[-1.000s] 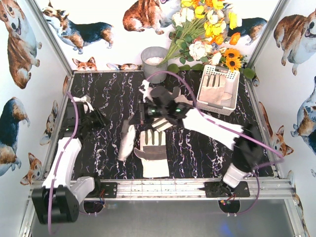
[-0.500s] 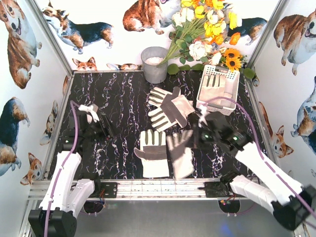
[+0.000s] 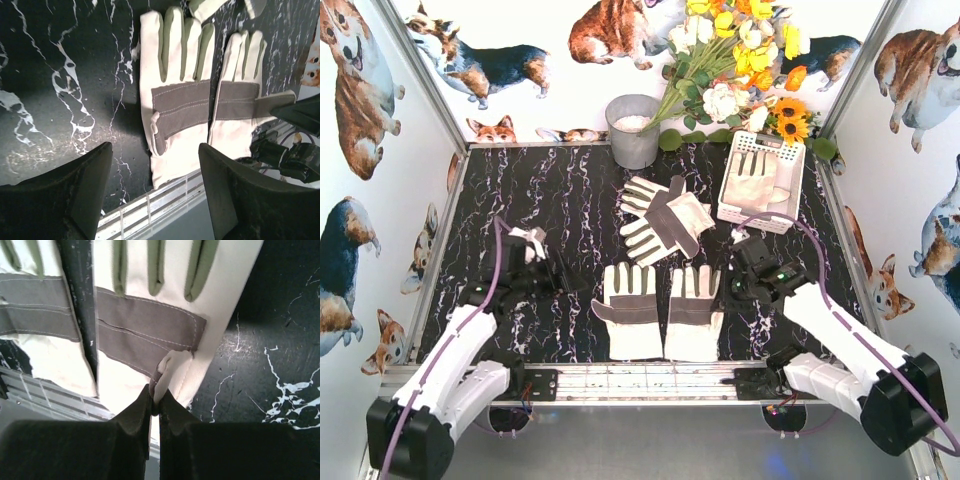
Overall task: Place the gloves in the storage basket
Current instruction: Place the glove at the center of the board.
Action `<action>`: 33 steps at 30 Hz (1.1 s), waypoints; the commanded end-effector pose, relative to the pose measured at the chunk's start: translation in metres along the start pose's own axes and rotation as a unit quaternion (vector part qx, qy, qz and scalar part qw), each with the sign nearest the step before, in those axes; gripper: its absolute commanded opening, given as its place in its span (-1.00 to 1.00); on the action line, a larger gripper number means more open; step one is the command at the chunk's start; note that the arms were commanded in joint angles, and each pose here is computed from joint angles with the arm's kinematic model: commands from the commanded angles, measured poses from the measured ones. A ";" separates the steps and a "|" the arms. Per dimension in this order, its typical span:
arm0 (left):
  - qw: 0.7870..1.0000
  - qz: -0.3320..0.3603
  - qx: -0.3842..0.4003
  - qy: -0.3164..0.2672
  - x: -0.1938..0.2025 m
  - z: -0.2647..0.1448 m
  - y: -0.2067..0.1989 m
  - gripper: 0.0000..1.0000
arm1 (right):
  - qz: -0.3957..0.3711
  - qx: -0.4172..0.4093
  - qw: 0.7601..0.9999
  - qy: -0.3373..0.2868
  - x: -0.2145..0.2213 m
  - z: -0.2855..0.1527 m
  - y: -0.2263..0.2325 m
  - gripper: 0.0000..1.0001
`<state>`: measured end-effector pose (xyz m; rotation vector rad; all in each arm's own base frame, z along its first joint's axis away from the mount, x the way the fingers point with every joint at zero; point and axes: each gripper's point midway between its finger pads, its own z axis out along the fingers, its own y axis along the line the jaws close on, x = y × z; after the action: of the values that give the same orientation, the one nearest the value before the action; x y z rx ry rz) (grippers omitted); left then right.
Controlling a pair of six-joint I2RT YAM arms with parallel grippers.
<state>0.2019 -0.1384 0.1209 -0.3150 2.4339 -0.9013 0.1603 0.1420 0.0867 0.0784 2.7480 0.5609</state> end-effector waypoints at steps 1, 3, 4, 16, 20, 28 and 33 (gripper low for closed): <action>1.000 -0.005 0.014 0.016 0.012 0.015 -0.007 0.28 | -0.013 -0.030 0.998 -0.053 -0.023 0.021 0.008 -1.00; 1.000 0.002 0.012 0.024 0.016 0.019 -0.009 0.28 | -0.027 -0.039 0.997 -0.066 -0.028 0.027 0.010 -1.00; 1.000 0.005 0.011 0.026 0.018 0.020 -0.010 0.28 | -0.037 -0.045 0.996 -0.071 -0.030 0.030 0.011 -1.00; 0.996 -0.001 0.029 0.088 0.051 0.034 -0.016 0.31 | -0.115 0.012 0.993 -0.035 -0.036 0.038 -0.006 -1.00; 0.994 -0.002 0.021 0.111 0.067 0.035 -0.014 0.32 | -0.117 0.028 0.992 -0.027 -0.038 0.033 -0.009 -1.00; 0.994 -0.007 0.009 0.112 0.080 0.045 -0.008 0.04 | -0.083 0.048 0.993 -0.066 -0.044 0.001 -0.010 -0.12; 0.996 -0.006 -0.011 0.086 0.069 0.050 -0.004 -0.58 | -0.032 0.101 0.988 -0.113 -0.052 -0.031 -0.024 0.34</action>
<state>0.1563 -0.1940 0.0601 -0.2573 2.6656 -0.9773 0.1896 0.1182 0.0866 -0.0562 2.6671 0.3176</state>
